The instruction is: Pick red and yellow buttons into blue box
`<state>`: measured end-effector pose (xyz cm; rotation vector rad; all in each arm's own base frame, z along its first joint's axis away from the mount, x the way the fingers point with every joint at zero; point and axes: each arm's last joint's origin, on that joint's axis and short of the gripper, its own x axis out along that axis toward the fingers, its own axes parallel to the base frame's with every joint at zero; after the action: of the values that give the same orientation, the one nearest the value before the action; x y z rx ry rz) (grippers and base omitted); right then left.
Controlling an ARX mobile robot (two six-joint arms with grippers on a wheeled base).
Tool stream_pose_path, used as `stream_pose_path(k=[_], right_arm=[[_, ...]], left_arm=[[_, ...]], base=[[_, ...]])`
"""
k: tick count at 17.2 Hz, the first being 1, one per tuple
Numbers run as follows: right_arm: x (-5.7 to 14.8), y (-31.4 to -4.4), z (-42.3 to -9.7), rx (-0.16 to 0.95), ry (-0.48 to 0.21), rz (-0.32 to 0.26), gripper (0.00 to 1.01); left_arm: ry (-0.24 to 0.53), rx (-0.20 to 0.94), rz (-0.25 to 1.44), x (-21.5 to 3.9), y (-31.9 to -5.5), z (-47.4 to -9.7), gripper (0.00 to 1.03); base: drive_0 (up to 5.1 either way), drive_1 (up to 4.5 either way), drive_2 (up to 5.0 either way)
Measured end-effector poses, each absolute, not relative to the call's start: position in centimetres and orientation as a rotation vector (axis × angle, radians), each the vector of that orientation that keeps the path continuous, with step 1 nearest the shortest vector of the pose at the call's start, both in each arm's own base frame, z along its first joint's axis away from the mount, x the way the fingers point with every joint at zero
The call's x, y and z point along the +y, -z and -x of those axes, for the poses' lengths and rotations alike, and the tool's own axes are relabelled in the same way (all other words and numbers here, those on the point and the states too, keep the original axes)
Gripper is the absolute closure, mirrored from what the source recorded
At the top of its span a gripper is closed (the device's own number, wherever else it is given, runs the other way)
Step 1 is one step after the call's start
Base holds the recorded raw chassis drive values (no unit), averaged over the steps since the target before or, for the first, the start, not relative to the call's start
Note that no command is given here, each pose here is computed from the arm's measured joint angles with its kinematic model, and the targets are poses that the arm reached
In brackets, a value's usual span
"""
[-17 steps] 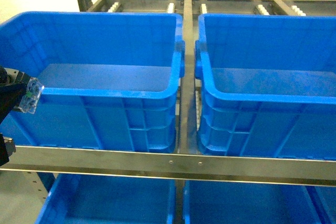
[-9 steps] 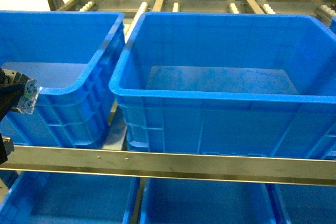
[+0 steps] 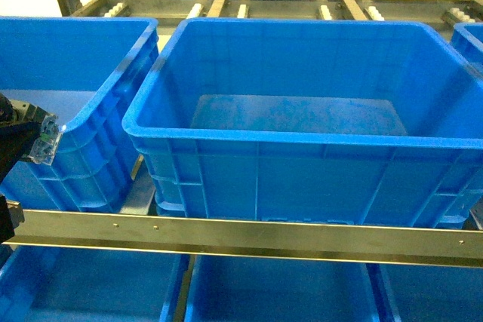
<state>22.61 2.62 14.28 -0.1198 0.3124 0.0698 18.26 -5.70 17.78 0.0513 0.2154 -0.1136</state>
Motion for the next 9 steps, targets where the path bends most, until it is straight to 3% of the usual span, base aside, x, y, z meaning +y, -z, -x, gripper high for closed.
stream_pose_path(k=[4, 9], right_arm=[[2.8, -14.3, -23.0, 0.364, -0.105, 0.127, 0.72], [3.3, -18.3, -26.3, 0.315, -0.136, 0.126, 0.72]], left_arm=[[0.113, 0.216, -0.051, -5.7, -17.8, -18.3, 0.8], [0.113, 0.216, -0.051, -5.7, -17.8, -18.3, 0.8]], base=[[0.0, 0.0, 0.0], [0.0, 0.0, 0.0]])
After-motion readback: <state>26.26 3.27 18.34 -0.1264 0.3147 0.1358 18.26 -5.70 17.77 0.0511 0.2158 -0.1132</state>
